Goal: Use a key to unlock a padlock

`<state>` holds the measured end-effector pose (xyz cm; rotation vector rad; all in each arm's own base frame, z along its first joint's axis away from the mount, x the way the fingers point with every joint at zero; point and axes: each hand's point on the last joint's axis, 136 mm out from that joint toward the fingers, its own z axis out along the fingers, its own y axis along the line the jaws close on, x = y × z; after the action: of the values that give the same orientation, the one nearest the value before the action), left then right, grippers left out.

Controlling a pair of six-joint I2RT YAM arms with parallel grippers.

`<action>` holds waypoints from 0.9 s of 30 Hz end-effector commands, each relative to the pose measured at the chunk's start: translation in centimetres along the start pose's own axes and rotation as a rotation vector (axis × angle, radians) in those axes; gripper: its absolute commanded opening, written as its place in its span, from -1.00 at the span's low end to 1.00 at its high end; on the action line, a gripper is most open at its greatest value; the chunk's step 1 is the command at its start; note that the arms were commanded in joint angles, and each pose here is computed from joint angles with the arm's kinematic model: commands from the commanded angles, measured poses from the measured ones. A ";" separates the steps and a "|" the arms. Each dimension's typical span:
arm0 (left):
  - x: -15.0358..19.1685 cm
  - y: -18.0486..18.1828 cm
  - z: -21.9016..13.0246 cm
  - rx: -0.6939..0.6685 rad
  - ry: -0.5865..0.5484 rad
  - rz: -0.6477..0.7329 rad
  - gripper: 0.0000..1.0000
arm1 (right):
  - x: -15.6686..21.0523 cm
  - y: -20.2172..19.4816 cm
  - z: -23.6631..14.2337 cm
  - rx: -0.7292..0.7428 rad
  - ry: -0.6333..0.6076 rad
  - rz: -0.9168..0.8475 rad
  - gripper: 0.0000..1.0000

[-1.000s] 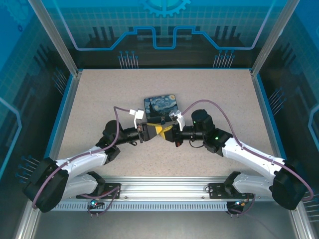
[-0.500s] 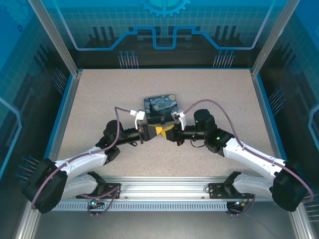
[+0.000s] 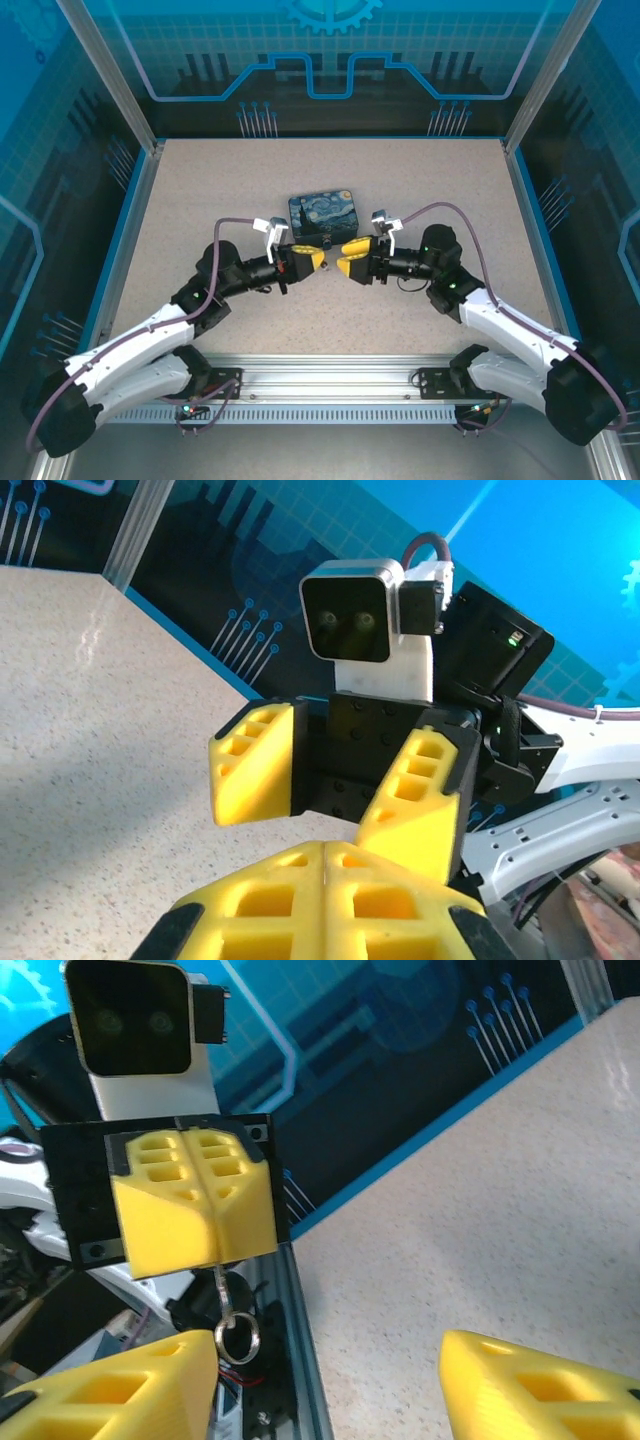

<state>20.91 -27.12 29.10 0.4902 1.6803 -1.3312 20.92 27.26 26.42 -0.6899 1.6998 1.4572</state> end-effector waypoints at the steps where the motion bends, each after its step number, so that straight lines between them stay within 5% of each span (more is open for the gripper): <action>1: -0.1 0.7 0.1 -0.069 0.026 0.051 -1.00 | -1.5 2.7 -0.1 -0.110 -0.058 -0.065 0.27; 27: -0.7 0.8 0.9 -0.078 0.007 0.021 -1.00 | 0.5 2.7 2.7 -0.134 0.019 -0.038 0.05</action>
<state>22.05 -27.37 27.73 0.4807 1.7550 -1.2446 19.15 29.98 26.20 -0.7775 1.6553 1.5560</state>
